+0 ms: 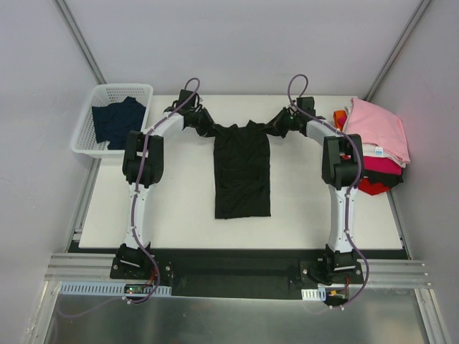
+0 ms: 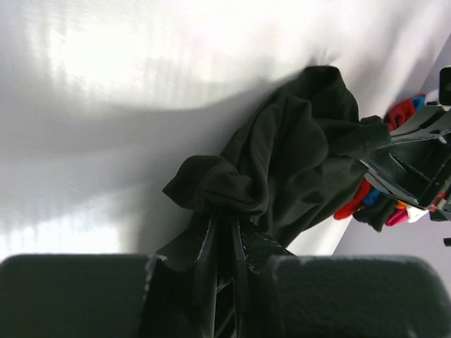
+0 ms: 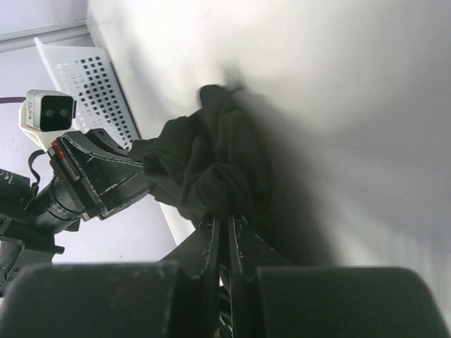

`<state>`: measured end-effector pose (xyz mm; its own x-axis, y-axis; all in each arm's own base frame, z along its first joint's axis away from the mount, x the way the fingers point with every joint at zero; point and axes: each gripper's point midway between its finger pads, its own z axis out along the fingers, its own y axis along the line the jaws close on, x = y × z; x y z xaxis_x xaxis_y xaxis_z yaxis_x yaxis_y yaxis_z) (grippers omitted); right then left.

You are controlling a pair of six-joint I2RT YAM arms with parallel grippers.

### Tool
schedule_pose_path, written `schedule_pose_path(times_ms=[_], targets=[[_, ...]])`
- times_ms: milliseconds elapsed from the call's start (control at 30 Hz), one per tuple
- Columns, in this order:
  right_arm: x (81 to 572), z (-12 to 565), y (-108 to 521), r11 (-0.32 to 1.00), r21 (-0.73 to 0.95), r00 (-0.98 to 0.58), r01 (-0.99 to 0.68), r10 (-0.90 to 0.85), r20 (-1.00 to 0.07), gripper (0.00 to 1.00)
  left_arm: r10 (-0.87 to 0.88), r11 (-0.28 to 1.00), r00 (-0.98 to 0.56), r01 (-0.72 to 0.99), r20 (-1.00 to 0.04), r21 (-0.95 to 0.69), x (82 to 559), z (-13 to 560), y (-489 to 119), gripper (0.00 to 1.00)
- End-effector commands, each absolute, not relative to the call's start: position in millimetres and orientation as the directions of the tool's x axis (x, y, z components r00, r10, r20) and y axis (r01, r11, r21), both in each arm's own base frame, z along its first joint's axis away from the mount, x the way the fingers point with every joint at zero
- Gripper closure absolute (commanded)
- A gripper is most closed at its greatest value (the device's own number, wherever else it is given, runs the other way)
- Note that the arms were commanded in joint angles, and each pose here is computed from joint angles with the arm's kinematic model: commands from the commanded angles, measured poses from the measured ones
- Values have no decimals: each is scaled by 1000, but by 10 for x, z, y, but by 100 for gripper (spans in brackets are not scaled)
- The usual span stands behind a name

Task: Fold and stack the t-shirts
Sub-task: Grab one side of the 2/3 rectangular tshirt with both arms

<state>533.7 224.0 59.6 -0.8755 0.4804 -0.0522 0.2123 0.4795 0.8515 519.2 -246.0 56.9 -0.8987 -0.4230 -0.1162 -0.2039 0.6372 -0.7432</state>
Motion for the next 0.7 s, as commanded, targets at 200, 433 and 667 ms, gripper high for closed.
schedule_pose_path(times_ms=[200,433,667], targets=[[5040,1450,2228,472,877,-885,88,442,-149,99,-354,632,-902,-35,-248,-774,4972,1587,-2674,91],[4563,1491,2212,493,865,-905,89,402,-136,99,-329,658,-912,-34,-246,-752,4629,1676,-2656,92],[4033,1424,2222,538,838,-933,87,340,-121,99,-294,678,-926,-29,-235,-734,4297,1673,-2661,93]])
